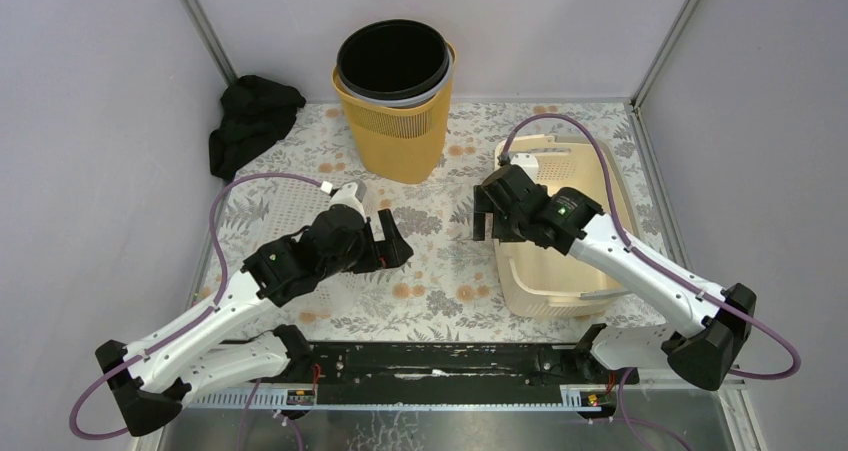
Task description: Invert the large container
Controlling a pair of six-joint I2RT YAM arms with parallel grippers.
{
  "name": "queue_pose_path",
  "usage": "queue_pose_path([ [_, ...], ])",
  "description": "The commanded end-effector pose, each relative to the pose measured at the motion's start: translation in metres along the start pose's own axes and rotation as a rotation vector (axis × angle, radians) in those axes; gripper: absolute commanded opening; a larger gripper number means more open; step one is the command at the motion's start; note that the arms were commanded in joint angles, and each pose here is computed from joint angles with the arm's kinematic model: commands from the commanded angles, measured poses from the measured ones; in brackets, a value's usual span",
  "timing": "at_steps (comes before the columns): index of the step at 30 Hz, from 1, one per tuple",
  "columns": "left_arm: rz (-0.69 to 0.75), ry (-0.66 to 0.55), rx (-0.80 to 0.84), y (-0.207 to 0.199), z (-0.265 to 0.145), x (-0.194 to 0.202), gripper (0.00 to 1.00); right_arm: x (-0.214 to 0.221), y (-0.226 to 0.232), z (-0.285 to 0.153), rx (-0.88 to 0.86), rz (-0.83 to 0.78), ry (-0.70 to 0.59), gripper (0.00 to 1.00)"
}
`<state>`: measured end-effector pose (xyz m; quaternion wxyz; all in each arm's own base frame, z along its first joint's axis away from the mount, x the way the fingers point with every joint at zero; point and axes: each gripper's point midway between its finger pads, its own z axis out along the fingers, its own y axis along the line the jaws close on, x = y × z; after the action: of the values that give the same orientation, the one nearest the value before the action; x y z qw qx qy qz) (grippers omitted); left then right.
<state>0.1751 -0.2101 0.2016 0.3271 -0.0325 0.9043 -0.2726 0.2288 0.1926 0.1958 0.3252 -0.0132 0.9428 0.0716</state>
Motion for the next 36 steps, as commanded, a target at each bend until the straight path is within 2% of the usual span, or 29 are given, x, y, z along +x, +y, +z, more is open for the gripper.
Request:
queue_pose_path([
  [1, 0.001, -0.025, 0.048, -0.009, 0.002, -0.005, 1.00, 0.000, -0.014, 0.007, 0.054, 0.017, 0.002, 0.94],
  [9, -0.004, -0.023, 0.056, -0.010, 0.002, -0.004, 1.00, 0.008, -0.021, 0.026, 0.073, 0.019, 0.051, 0.92],
  [21, -0.009, -0.030, 0.060, -0.007, -0.001, -0.003, 1.00, 0.009, -0.017, 0.058, 0.121, -0.030, 0.132, 0.73],
  [28, -0.012, -0.031, 0.059, -0.006, -0.001, -0.002, 1.00, 0.019, -0.020, 0.066, 0.131, -0.046, 0.176, 0.57],
  [32, -0.011, -0.031, 0.061, -0.007, -0.002, -0.003, 1.00, 0.024, -0.019, 0.071, 0.124, -0.049, 0.199, 0.41],
  [36, -0.010, -0.033, 0.060, -0.007, -0.002, -0.004, 1.00, 0.028, -0.020, 0.075, 0.122, -0.056, 0.223, 0.30],
])
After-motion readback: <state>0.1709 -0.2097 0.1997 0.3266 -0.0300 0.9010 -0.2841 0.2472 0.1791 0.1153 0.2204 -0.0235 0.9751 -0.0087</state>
